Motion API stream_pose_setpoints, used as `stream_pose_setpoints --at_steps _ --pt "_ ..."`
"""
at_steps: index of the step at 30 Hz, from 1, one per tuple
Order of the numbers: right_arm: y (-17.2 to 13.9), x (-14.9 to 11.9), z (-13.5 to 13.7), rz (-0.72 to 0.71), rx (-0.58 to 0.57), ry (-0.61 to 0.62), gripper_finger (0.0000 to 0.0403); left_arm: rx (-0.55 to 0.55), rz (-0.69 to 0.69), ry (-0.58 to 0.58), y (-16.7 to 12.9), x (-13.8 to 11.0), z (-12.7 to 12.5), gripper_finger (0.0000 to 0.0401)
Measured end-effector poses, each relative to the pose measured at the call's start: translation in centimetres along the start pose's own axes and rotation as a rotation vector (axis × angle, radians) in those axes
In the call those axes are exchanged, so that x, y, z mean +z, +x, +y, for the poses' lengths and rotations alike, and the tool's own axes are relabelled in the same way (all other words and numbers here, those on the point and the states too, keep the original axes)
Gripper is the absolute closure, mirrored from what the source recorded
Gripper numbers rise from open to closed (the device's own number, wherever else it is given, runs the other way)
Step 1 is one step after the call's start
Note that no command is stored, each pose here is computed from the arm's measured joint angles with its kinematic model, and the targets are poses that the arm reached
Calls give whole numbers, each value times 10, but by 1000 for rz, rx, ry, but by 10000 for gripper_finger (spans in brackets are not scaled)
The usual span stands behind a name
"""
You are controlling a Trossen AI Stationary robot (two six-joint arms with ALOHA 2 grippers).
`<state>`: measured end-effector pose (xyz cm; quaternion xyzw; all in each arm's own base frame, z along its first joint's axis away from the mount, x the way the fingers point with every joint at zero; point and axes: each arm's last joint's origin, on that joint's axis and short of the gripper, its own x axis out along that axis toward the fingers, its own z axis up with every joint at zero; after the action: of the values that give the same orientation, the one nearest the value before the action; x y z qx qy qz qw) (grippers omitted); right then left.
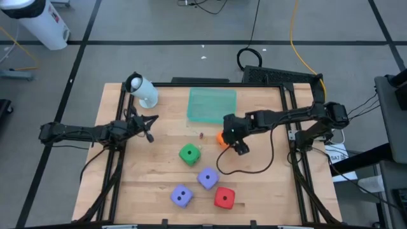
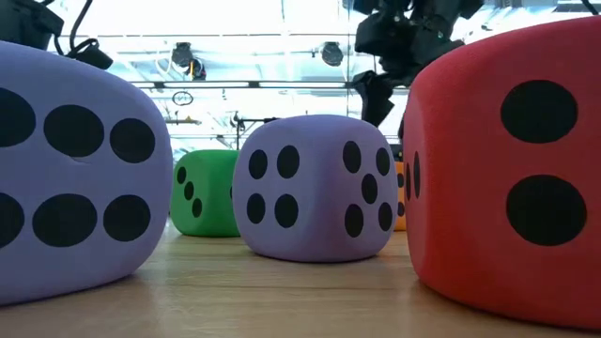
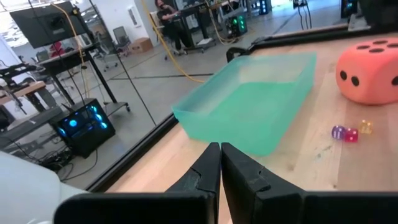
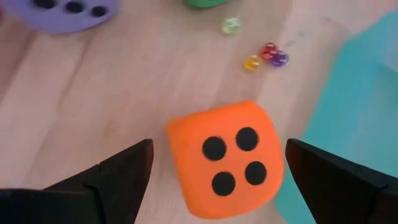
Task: Pick & Place Dice
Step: Put the big orange dice into the bin
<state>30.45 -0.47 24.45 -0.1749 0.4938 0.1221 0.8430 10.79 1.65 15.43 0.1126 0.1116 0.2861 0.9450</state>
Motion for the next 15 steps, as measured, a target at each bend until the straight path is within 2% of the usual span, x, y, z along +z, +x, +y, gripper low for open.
stream_pose_setpoints --at_steps 2,7,15 --pt "-2 -2 -5 -17 44 -49 45 0 4 3 0 0 0 375" --pt "-6 -8 -20 -22 50 -112 45 0 6 35 0 -1 0 375" --pt "10 -15 -32 2 87 -173 45 -1 8 66 0 -1 0 375"
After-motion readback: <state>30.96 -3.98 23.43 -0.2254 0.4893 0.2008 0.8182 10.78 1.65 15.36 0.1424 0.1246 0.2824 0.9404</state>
